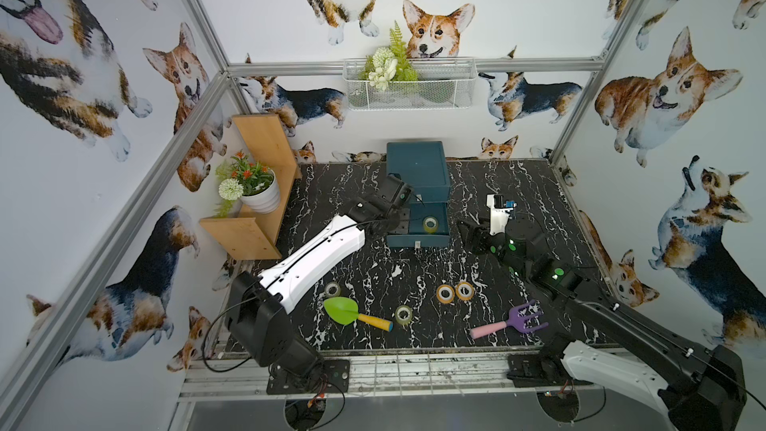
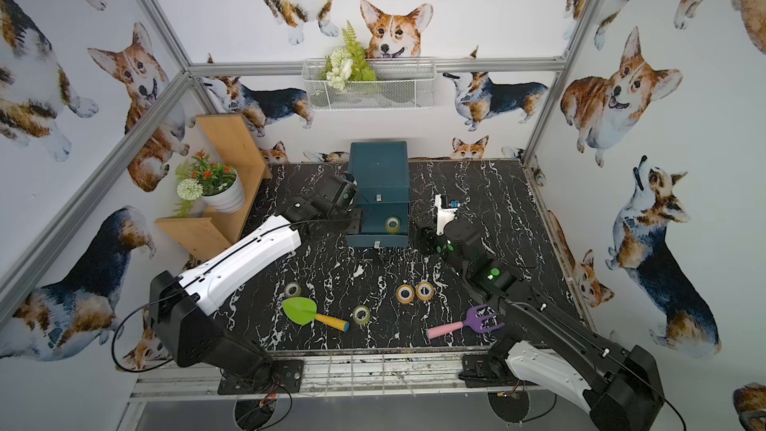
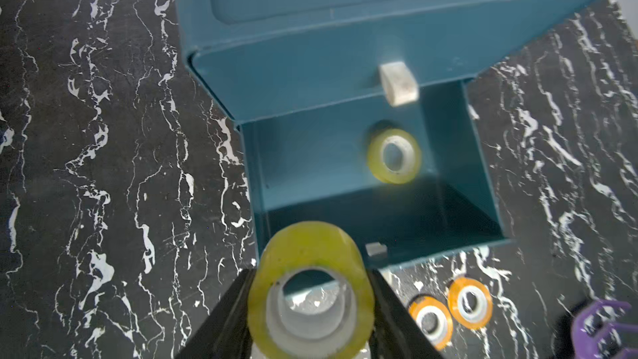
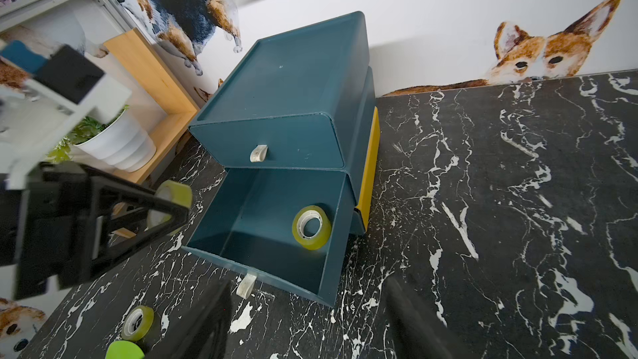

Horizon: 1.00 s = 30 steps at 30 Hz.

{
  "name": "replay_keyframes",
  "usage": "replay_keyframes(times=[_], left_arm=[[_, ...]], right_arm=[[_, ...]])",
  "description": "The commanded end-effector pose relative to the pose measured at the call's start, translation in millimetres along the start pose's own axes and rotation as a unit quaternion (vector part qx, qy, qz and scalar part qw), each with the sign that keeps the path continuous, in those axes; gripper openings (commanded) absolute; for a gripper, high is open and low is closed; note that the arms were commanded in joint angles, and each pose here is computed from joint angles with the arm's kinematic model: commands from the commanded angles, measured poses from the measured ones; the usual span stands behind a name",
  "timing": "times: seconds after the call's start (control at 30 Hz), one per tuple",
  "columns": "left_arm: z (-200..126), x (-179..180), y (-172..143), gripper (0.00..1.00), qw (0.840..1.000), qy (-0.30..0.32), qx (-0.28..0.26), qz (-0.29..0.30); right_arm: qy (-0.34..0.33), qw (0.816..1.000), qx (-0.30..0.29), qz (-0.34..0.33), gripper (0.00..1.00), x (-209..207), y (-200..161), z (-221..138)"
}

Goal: Place the transparent tape into the drawer according to color
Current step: Place the tape in the drawer.

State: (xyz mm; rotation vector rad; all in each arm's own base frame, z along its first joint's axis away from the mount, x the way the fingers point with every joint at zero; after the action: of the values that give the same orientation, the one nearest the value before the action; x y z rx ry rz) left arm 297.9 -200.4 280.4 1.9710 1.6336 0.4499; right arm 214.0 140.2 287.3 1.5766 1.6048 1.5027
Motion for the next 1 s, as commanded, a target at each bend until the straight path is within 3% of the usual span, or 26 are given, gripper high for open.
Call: replay_keyframes(times=[0.0,0.3,0.7,0.97], left_arm=[[13,-1,7,0.44,1.0,-0.006,-0.002,0.011],[40,-7,8,0.43,0.999,-0.009,0.032,0.025],[51,-6,3,0.46,0.998,0.007,0.051,0.032],[54,-8,4,0.59,0.998,0.004,0.054,0.032]], right_arm=[[0.0,1.0,-0.023,0.005,0.75,2,9,-3],[0.002,1.0,-0.021,0.006,0.75,3,9,-1],[0.004,1.0,-0.022,0.007,0.75,3,10,-1],[0.004,1.0,-0.024,0.006,0.75,3,11,-2]])
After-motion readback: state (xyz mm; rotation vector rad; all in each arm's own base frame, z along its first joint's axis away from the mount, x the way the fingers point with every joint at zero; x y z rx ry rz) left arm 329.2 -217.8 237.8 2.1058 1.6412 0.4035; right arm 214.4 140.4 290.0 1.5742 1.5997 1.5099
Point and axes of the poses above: each gripper's point midway between its finger pads, its own z axis out along the fingers, its own x axis along the line the jaws close on, y = z × x, the point moved 10 cm from there along -z, back along the fingers, and after that the axes turned 2 degrees about z, right-handed, at the moved point
